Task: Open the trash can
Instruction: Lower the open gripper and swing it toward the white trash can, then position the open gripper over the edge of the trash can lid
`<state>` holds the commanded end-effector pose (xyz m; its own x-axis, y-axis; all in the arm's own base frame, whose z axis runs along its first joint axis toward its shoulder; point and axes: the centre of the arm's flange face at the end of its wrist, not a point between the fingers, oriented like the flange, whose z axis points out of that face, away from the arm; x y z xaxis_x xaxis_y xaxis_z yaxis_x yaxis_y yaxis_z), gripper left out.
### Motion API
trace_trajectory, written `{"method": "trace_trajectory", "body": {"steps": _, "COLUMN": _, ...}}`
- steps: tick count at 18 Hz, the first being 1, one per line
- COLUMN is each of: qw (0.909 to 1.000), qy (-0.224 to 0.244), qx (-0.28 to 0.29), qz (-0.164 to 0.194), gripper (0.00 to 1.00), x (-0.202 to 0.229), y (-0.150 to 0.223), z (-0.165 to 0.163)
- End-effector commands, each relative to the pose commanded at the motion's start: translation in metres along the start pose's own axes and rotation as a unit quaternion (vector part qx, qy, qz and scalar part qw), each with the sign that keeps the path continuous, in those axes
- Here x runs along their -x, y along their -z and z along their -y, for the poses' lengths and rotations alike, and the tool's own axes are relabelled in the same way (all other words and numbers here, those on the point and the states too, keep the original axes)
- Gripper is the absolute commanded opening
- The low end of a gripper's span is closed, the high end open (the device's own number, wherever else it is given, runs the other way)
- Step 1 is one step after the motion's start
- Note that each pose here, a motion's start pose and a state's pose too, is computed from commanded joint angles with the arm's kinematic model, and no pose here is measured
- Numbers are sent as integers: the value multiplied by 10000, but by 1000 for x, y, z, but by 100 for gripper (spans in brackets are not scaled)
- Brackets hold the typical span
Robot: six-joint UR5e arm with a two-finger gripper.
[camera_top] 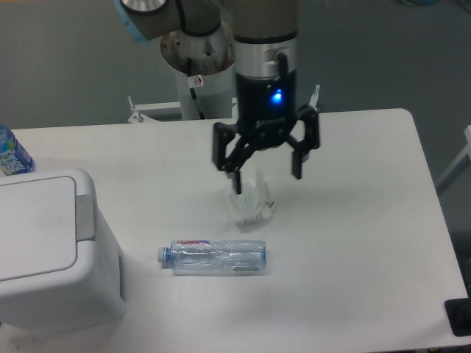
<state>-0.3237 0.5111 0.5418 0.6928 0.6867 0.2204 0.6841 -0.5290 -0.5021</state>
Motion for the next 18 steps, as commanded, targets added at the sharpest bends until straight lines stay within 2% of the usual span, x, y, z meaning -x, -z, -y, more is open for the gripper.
{"method": "trace_trajectory", "body": {"steps": 7, "qw": 9983, "qy": -373, "qx": 381, "qz": -238, "gripper": 100, "x": -60, "y": -34, "z": -27}}
{"method": "trace_trajectory", "body": {"steps": 18, "qw": 9965, "qy": -515, "qx": 542, "qz": -366, "gripper": 100, "x": -96, "y": -39, "z": -51}}
